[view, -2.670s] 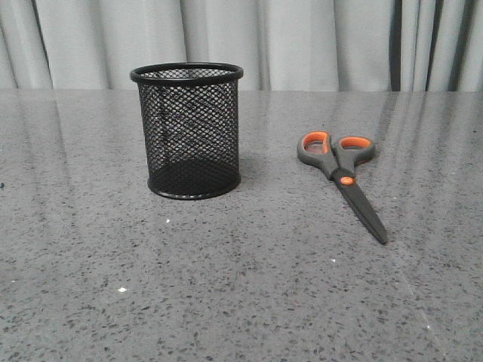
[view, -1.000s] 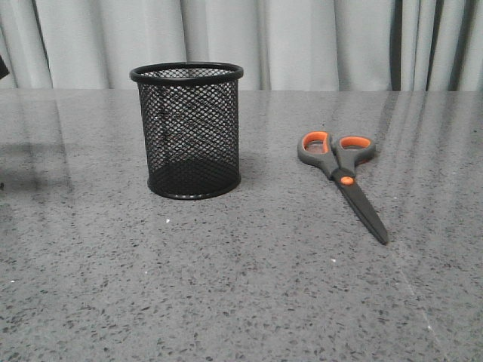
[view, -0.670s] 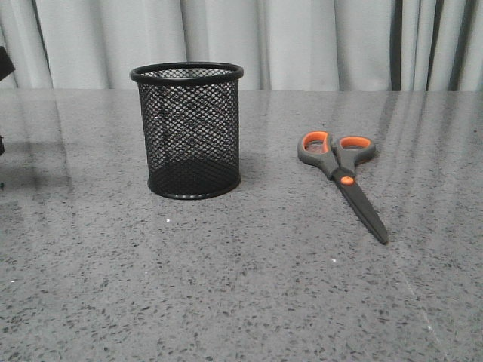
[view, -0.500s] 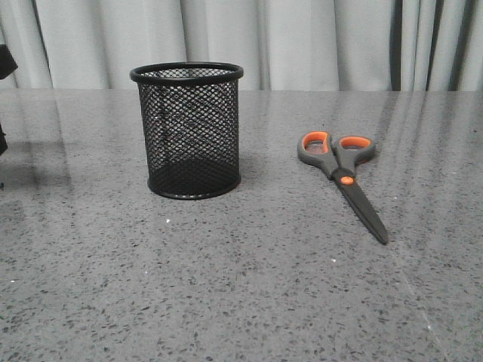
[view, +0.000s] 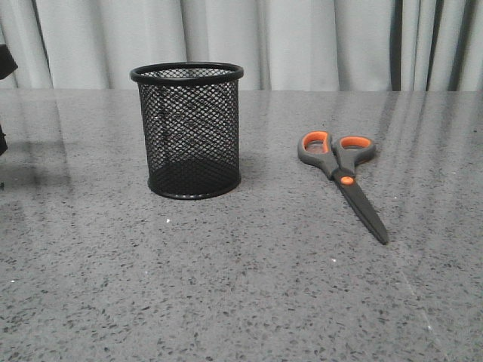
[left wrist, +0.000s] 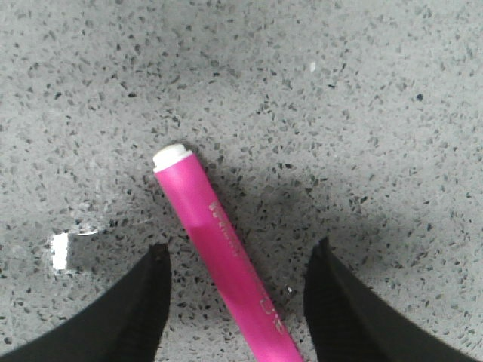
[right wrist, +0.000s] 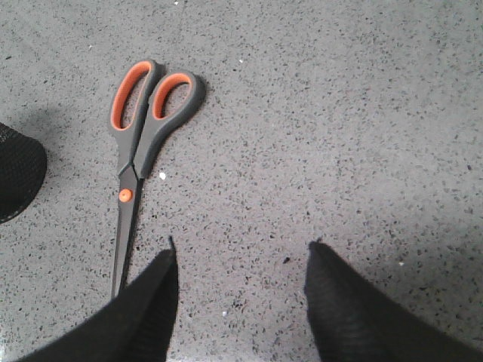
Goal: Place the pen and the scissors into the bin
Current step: 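Align the open left gripper over the pink marker and close on it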
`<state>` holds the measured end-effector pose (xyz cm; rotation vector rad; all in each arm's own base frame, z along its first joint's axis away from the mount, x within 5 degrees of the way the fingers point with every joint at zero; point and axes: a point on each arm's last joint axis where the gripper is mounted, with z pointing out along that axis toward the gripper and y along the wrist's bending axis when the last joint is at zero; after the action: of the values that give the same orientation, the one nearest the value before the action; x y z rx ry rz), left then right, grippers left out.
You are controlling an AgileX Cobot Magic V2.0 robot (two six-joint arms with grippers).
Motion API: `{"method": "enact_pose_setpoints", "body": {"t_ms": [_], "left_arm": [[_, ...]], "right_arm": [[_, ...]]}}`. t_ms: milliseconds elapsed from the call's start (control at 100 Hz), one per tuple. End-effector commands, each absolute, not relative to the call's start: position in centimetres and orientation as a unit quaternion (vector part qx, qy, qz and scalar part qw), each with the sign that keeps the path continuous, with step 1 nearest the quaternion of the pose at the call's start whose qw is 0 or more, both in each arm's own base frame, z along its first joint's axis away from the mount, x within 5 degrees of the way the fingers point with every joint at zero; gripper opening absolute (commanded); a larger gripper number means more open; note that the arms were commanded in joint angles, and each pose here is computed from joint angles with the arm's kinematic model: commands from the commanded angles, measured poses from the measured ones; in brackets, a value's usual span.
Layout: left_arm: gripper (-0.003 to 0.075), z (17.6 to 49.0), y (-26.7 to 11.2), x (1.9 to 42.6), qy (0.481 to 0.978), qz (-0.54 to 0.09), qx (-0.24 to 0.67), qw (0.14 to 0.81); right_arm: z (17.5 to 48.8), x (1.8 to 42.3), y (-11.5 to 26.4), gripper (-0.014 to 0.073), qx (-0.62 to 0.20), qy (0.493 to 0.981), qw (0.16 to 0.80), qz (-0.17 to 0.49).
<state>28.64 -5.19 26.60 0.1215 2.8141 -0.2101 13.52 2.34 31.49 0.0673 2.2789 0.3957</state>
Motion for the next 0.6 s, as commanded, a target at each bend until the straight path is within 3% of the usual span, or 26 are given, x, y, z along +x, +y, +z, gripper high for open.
{"method": "enact_pose_setpoints", "body": {"t_ms": [0,590], "left_arm": [[0.0365,28.6,-5.5,28.7,0.975,-0.086,0.040,0.199],[0.0364,27.4,-5.6,29.2,0.980,-0.083,0.039,0.176]], "right_arm": [[32.8,14.0,2.3,0.0344,0.025,0.886,0.437,0.155],[32.8,13.9,2.3,0.0344,0.024,0.887,0.434,0.155]]}}
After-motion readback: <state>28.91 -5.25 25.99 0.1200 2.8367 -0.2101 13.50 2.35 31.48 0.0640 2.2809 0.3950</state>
